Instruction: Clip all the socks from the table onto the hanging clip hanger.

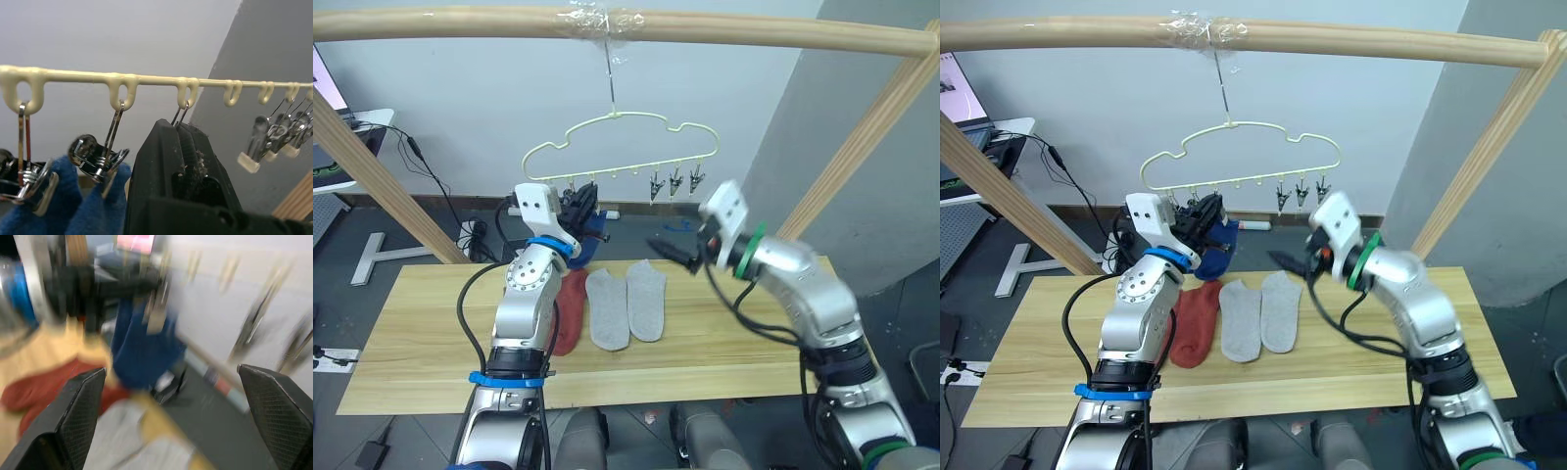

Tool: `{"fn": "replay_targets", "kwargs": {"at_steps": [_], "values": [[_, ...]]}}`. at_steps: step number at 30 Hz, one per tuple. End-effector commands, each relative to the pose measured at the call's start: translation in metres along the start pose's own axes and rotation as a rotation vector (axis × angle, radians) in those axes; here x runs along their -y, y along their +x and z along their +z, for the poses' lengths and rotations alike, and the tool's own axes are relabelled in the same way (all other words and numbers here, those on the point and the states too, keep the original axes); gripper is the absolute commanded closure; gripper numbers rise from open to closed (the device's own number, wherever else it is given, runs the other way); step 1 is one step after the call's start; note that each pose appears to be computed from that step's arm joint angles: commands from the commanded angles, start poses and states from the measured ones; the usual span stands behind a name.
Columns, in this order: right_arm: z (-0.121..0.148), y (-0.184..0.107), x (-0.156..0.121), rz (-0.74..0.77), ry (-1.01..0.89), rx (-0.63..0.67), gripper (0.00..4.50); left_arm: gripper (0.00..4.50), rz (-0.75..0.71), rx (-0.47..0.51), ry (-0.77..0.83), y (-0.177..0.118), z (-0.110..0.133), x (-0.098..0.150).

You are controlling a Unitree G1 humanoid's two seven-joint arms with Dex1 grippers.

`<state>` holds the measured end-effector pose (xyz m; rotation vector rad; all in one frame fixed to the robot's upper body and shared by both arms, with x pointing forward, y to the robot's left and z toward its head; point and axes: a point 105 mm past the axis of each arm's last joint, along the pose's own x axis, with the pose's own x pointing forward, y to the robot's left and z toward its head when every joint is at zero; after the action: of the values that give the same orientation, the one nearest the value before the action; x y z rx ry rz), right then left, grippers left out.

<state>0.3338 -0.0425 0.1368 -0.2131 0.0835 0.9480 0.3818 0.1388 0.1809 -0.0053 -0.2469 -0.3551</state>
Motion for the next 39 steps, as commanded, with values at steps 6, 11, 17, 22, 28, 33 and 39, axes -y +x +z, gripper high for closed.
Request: {"fn": "replay_targets", "kwargs": {"at_steps": [6,11,17,22,28,33,39], "values": [[-0.071,0.052,-0.015,-0.037,-0.04,-0.17,0.0,4.49,-0.065,-0.011,-0.024,-0.012,0.013,0.005],[-0.107,0.065,-0.006,-0.095,-0.051,-0.294,0.0,4.49,-0.037,-0.017,-0.023,-0.017,0.012,0.002],[-0.132,0.068,0.002,-0.16,0.061,-0.362,0.0,4.49,-0.037,-0.027,-0.023,-0.022,0.008,0.004],[-0.143,0.069,-0.019,-0.052,0.043,-0.375,0.9,4.5,-0.031,-0.035,0.001,-0.023,0.006,-0.001],[-0.149,0.058,-0.015,-0.04,-0.042,-0.385,3.03,4.5,-0.019,-0.029,0.006,-0.02,0.006,-0.007],[-0.141,0.048,-0.004,-0.057,-0.029,-0.344,4.48,4.5,-0.018,-0.032,0.007,-0.018,0.006,-0.008],[-0.111,0.027,0.003,-0.026,-0.113,-0.234,4.48,4.5,-0.008,-0.052,-0.074,-0.021,0.004,-0.015]]}}
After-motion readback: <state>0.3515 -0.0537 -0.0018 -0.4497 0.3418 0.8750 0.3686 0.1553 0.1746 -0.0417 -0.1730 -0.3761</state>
